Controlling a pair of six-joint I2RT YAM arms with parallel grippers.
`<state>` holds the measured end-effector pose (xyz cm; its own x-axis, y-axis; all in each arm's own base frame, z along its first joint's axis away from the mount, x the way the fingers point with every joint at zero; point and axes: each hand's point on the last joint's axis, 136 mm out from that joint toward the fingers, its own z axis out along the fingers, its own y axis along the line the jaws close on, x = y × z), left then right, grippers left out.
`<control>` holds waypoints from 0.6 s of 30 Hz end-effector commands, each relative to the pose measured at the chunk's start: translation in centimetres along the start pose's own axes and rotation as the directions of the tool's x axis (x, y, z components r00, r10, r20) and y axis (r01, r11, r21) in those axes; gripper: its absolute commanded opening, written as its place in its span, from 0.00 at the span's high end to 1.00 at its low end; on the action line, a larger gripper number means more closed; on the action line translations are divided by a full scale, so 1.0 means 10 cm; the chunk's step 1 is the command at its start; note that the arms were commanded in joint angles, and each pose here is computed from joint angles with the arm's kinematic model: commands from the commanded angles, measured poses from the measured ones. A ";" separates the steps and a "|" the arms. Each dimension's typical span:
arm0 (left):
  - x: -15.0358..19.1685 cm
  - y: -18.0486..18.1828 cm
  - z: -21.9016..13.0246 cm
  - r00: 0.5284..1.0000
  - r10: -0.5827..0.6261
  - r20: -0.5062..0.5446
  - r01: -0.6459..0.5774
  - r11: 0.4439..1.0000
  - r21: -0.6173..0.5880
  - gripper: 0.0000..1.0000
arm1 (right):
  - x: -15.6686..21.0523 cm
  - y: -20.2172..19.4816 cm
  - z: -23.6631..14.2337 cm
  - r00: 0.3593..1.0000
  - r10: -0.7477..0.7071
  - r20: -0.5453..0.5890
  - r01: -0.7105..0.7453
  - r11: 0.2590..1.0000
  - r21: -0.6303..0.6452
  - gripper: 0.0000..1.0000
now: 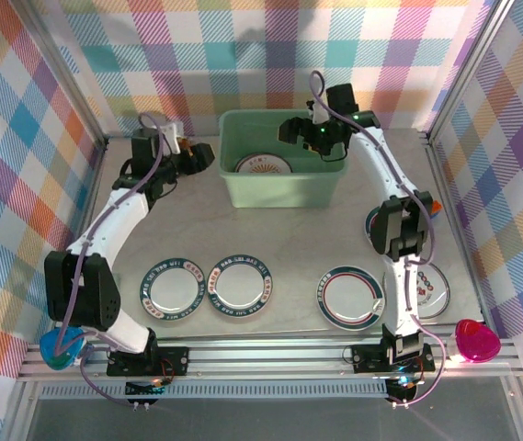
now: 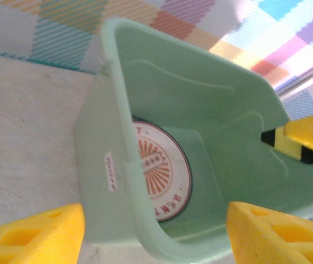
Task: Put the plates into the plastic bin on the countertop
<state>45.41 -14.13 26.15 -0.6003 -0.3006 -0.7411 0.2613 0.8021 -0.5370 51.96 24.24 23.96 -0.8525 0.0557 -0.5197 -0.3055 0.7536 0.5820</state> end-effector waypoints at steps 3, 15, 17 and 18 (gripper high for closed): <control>0.41 -0.31 -0.09 0.996 0.076 -0.048 -0.074 0.996 0.043 0.34 | -0.19 0.40 -0.66 0.975 -0.182 0.130 0.180 0.983 0.030 0.01; 1.41 -1.11 -0.21 0.929 0.268 -0.255 -0.209 0.949 0.237 0.50 | 0.23 0.23 -1.43 0.968 -0.119 0.219 0.096 0.989 0.114 0.01; 1.58 -1.28 -0.17 0.918 0.289 -0.271 -0.213 0.936 0.279 0.50 | 0.34 0.25 -1.52 0.968 -0.122 0.220 0.097 0.988 0.120 0.01; 1.64 -1.33 -0.14 0.915 0.294 -0.277 -0.214 0.934 0.287 0.50 | 0.38 0.25 -1.55 0.967 -0.124 0.222 0.099 0.987 0.123 0.01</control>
<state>32.04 -27.41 22.45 -0.6794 0.0536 -0.7318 0.5605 0.6815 -0.4705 42.42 16.77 32.03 -0.7172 0.0853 -0.6916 -0.3349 0.8281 0.4495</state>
